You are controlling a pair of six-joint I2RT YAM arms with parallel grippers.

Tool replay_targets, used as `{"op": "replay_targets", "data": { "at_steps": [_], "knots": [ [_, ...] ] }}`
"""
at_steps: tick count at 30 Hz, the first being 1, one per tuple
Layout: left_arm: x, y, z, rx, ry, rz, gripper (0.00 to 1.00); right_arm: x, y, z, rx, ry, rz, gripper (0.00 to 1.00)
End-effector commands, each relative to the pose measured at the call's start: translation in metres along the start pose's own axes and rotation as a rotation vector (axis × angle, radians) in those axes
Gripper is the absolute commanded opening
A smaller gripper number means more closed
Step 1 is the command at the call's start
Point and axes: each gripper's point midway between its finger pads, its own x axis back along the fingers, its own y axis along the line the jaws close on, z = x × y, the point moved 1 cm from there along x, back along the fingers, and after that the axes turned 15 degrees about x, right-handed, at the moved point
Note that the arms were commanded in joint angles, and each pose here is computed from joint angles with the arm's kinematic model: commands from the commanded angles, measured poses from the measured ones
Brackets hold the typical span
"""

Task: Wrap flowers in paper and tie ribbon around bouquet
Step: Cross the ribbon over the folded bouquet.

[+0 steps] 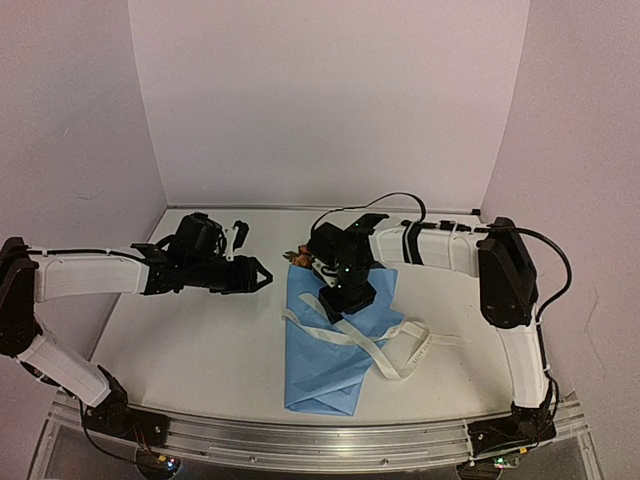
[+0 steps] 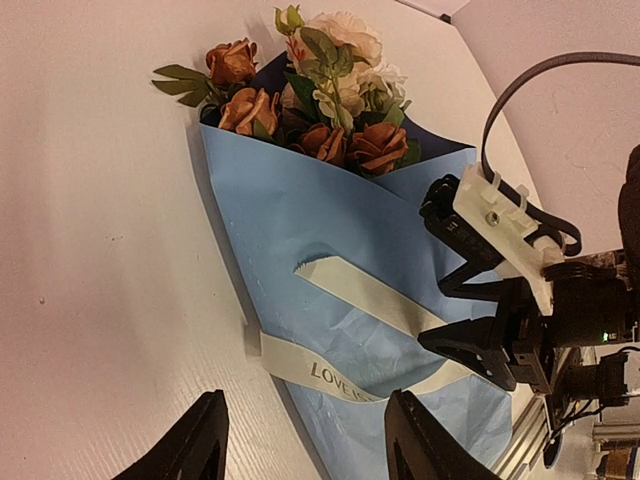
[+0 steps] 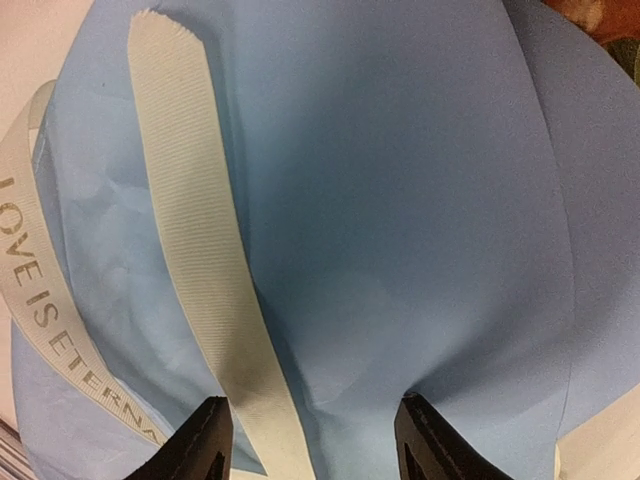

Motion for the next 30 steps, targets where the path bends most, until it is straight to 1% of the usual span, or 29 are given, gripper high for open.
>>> {"op": "replay_targets", "data": {
  "at_steps": [1, 7, 10, 12, 13, 23, 30],
  "knots": [
    [0.005, -0.003, -0.005, 0.012, -0.019, 0.009, 0.55, 0.003, 0.003, -0.012, -0.041, -0.036, 0.008, 0.48],
    [0.000, 0.000, -0.002, 0.011, -0.003, 0.003, 0.54, 0.003, 0.008, -0.013, -0.064, -0.043, -0.018, 0.27],
    [-0.001, 0.000, -0.002, 0.004, 0.003, 0.004, 0.54, 0.004, 0.009, -0.014, -0.078, -0.053, -0.027, 0.14],
    [-0.003, 0.001, 0.000, -0.001, 0.013, 0.003, 0.54, 0.006, 0.009, -0.015, -0.080, -0.060, -0.029, 0.03],
    [-0.003, 0.001, 0.001, -0.003, 0.017, 0.003, 0.54, 0.008, 0.009, -0.016, -0.080, -0.064, -0.029, 0.00],
    [-0.010, 0.003, 0.006, -0.007, 0.046, 0.010, 0.53, 0.052, 0.010, -0.018, -0.102, -0.153, -0.053, 0.00],
    [-0.011, 0.004, 0.008, -0.020, 0.054, 0.006, 0.53, 0.080, 0.020, -0.013, -0.145, -0.216, -0.133, 0.00]
  ]
}}
